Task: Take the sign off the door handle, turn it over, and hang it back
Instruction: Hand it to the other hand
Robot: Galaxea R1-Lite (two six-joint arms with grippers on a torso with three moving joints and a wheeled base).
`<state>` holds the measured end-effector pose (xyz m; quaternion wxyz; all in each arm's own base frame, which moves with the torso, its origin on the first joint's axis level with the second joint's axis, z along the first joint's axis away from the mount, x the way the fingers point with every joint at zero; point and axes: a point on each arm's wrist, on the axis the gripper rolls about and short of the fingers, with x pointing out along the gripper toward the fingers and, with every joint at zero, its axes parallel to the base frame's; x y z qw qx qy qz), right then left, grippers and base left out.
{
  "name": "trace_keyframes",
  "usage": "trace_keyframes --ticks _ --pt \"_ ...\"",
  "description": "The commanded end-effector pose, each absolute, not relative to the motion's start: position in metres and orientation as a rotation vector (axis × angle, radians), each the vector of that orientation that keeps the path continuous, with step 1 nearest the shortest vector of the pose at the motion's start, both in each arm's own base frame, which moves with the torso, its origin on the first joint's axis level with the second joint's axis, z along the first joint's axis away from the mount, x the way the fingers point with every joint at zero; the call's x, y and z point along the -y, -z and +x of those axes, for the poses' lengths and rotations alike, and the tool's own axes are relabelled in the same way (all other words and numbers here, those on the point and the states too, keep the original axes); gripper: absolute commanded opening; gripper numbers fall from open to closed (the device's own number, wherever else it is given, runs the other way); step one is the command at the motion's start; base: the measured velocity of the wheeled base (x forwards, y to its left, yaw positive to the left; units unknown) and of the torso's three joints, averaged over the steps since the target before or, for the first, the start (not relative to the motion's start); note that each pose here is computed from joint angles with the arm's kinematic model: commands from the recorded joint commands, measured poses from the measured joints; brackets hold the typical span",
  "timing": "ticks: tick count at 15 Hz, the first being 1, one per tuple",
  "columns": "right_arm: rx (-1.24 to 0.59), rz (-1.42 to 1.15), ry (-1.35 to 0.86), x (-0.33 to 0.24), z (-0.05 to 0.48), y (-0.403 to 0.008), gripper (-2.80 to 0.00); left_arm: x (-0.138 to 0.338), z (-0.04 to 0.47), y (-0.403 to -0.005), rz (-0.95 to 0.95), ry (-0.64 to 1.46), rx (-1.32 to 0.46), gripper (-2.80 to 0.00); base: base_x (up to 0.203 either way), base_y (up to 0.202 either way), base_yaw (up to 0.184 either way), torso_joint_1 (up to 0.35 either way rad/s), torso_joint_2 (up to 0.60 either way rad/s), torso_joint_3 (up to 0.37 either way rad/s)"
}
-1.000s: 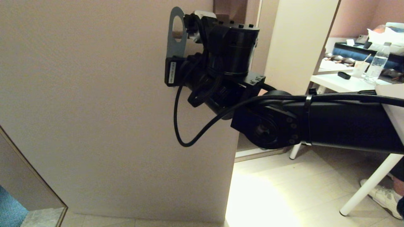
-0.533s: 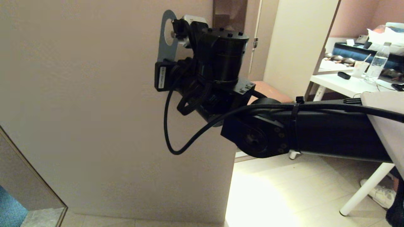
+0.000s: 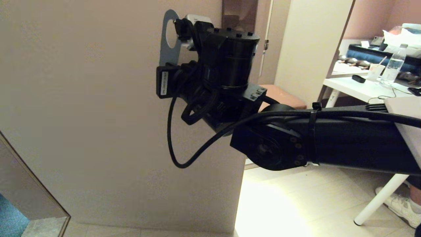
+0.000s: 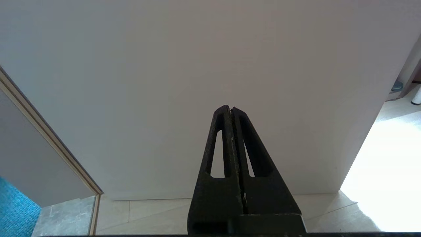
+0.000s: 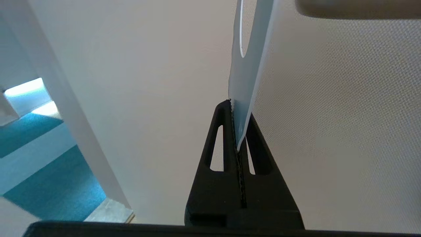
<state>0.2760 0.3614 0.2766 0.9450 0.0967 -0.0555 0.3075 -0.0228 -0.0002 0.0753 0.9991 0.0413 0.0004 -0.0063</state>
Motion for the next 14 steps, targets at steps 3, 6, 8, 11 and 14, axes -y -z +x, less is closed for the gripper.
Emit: trace_keyframes --ticks 3,6,8,11,14 --pt "0.118 0.193 -0.644 -0.34 0.254 -0.295 -2.8 0.0 -0.023 -0.075 0.083 0.012 -0.001 -2.8 0.0 0.0 0.0 0.0 0.0 0.0" --pt "0.126 0.179 -0.67 -0.318 0.236 -0.309 -2.8 0.0 -0.023 -0.075 0.083 0.012 -0.001 -2.8 0.0 0.0 0.0 0.0 0.0 0.0" --pt "0.122 0.144 -0.715 -0.302 0.22 -0.312 -2.8 0.0 -0.023 -0.075 0.083 0.012 -0.001 -2.8 0.0 0.0 0.0 0.0 0.0 0.0" --pt "0.14 0.122 -0.754 -0.286 0.196 -0.322 -2.8 0.0 -0.023 -0.075 0.083 0.012 -0.001 -2.8 0.0 0.0 0.0 0.0 0.0 0.0" --pt "0.172 0.084 -0.758 -0.267 0.181 -0.33 -2.8 0.0 -0.023 -0.075 0.083 0.012 -0.001 -2.8 0.0 0.0 0.0 0.0 0.0 0.0"
